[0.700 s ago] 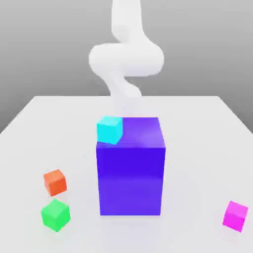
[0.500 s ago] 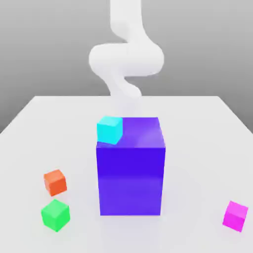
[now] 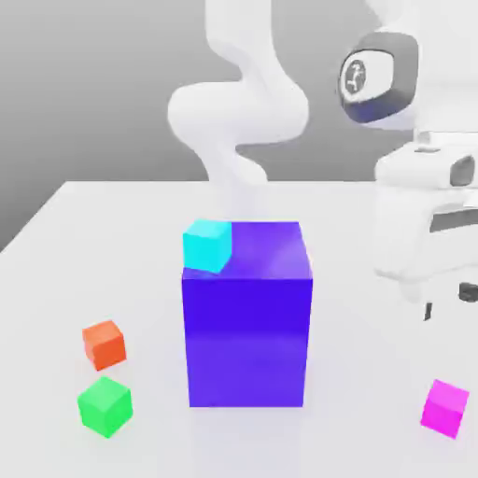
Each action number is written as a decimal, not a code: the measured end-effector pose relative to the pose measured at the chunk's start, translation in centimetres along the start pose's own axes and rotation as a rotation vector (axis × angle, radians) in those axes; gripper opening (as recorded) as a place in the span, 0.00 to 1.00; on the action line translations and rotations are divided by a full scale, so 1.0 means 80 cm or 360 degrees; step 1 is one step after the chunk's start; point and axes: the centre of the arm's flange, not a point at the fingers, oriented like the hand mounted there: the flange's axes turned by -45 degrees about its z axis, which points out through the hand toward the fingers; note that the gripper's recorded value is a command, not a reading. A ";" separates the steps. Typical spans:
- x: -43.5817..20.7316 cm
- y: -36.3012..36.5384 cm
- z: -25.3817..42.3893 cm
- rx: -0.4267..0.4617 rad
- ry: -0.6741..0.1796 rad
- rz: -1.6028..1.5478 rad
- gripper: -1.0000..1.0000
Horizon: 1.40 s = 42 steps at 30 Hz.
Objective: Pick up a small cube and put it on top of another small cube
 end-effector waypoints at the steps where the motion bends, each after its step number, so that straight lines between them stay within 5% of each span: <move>1: -0.001 -0.014 0.020 0.0030 -0.0029 -0.0048 0.50; 11: -0.030 -0.124 0.195 0.0247 -0.0178 -0.0349 0.50; 12: -0.032 -0.126 0.206 0.0248 -0.0180 -0.0352 0.00; 25: -0.012 -0.111 0.135 0.0235 -0.0154 -0.0398 0.00; 42: -0.048 0.086 0.066 -0.0119 -0.0253 -0.1310 0.00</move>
